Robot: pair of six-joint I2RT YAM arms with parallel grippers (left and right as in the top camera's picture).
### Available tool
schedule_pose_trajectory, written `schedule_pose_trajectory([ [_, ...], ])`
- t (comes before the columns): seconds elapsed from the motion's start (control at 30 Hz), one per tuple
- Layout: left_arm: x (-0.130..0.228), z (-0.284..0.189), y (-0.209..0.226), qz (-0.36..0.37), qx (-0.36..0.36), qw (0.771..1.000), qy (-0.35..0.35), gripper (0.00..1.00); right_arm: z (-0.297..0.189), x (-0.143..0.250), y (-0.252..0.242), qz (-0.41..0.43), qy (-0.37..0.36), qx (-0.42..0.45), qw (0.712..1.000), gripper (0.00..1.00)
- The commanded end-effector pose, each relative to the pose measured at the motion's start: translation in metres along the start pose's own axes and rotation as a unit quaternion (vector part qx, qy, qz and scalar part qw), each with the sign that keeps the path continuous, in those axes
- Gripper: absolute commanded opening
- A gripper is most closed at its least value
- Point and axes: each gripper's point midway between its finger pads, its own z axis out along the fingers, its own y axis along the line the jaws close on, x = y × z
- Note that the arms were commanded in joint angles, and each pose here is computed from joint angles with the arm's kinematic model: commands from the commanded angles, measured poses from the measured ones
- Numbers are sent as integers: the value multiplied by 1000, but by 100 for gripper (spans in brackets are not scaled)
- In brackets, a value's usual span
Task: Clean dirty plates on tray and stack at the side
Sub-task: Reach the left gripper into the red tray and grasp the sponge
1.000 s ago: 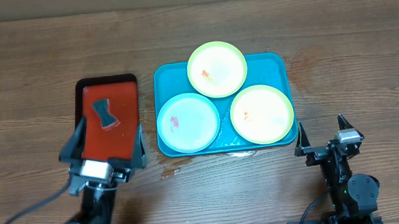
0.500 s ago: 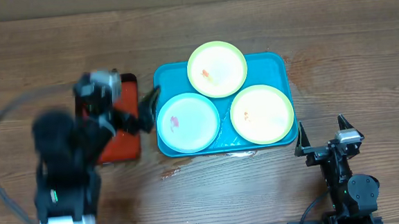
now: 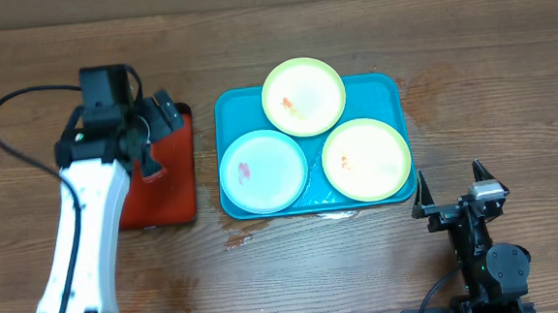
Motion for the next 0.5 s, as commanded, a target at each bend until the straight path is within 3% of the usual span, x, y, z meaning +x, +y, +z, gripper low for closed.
schedule_pose_trajectory([
  [0.0,-10,25,15,-42,-61,997,-12,100,0,2,-2,-2,-2,6,1000,100],
  [0.27,25,100,52,-156,-155,974,46,100,0,2,-2,-2,-2,6,1000,100],
  [0.47,43,136,59,-155,-170,970,74,100,0,2,-2,-2,-2,6,1000,100],
])
